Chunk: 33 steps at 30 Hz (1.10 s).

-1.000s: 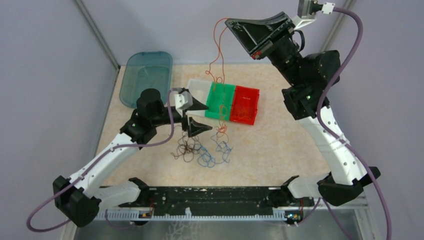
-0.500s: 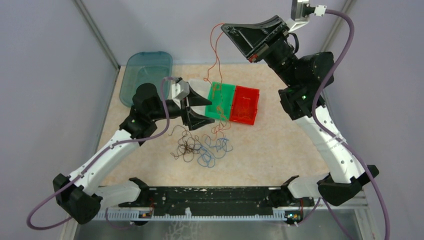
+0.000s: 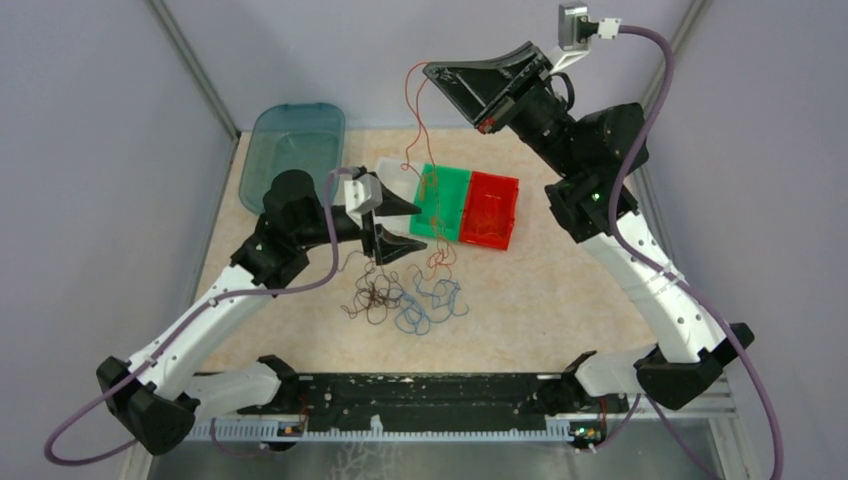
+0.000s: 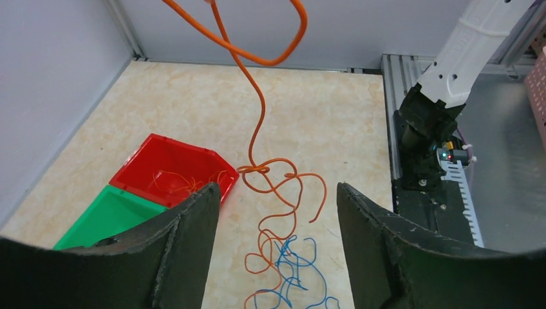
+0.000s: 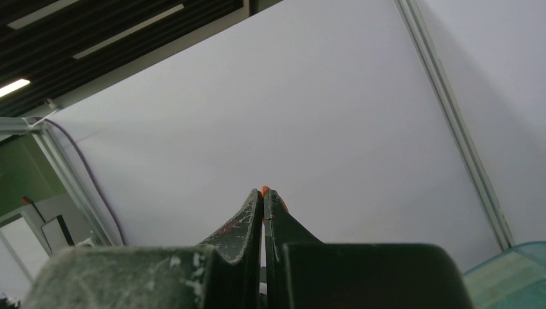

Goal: Untangle the cables

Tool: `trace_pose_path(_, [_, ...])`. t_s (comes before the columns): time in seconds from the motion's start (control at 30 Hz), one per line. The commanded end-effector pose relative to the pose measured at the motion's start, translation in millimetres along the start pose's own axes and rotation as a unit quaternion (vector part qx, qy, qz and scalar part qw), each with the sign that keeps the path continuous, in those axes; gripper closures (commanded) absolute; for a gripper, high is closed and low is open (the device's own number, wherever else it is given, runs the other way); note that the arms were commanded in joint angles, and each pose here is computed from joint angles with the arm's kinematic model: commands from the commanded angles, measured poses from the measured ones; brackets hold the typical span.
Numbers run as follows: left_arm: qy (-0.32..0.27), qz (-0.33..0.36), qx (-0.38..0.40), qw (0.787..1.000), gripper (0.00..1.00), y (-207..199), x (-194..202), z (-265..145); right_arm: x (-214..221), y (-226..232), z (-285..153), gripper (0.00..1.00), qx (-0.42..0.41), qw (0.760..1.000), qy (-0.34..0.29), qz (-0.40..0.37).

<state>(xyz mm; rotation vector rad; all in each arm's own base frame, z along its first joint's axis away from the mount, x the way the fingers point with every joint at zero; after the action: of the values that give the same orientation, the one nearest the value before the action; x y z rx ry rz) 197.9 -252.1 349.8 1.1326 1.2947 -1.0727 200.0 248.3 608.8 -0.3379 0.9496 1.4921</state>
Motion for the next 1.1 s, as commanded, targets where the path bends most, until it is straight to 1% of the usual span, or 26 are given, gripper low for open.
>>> trace_pose_path(0.0, [-0.002, -0.066, -0.029, 0.997, 0.26, -7, 1, -7, -6, 8, 4, 1.0, -0.01, 0.999, -0.013, -0.03])
trace_pose_path(0.2, [0.003, -0.087, -0.045, 0.995, 0.26, -4, 19, -7, -6, 20, 6, 1.0, -0.053, 0.999, -0.013, -0.004])
trace_pose_path(0.47, [-0.001, -0.116, -0.02, 0.993, 0.42, -5, 19, -7, -12, 36, 3, 1.0, -0.094, 0.995, -0.016, 0.017])
trace_pose_path(0.53, [-0.003, -0.13, -0.005, 0.991, 0.44, -6, 17, -7, -12, 37, 3, 1.0, -0.098, 0.995, -0.017, 0.022])
trace_pose_path(0.63, [-0.004, -0.151, 0.02, 0.988, 0.43, -11, 14, -6, -11, 38, 2, 1.0, -0.101, 0.994, -0.017, 0.028])
trace_pose_path(0.73, [-0.004, -0.153, 0.021, 0.988, 0.41, -10, 14, -5, -10, 40, 2, 1.0, -0.106, 0.994, -0.014, 0.033])
trace_pose_path(0.97, [-0.004, -0.183, 0.069, 0.981, 0.29, -15, 13, 1, -6, 43, 5, 1.0, -0.111, 0.993, -0.008, 0.037])
trace_pose_path(1.03, [-0.006, -0.18, 0.077, 0.981, 0.28, -16, 10, 2, -5, 42, 5, 1.0, -0.108, 0.993, -0.005, 0.035])
trace_pose_path(1.07, [-0.007, -0.179, 0.077, 0.981, 0.29, -15, 9, 2, -5, 42, 5, 1.0, -0.108, 0.994, -0.005, 0.034])
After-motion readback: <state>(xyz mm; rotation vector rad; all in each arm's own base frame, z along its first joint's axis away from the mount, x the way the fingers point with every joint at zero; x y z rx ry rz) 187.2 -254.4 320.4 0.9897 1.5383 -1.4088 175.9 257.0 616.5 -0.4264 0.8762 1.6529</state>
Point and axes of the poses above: each gripper's point midway between its finger pads, its own z axis out along the fingers, its own y axis along the line the jaws close on, x = y × z, the point moved 5 cm from there along -z, back along the fingers, and after that the axes turned 5 degrees about -z, right-handed, at the moved point
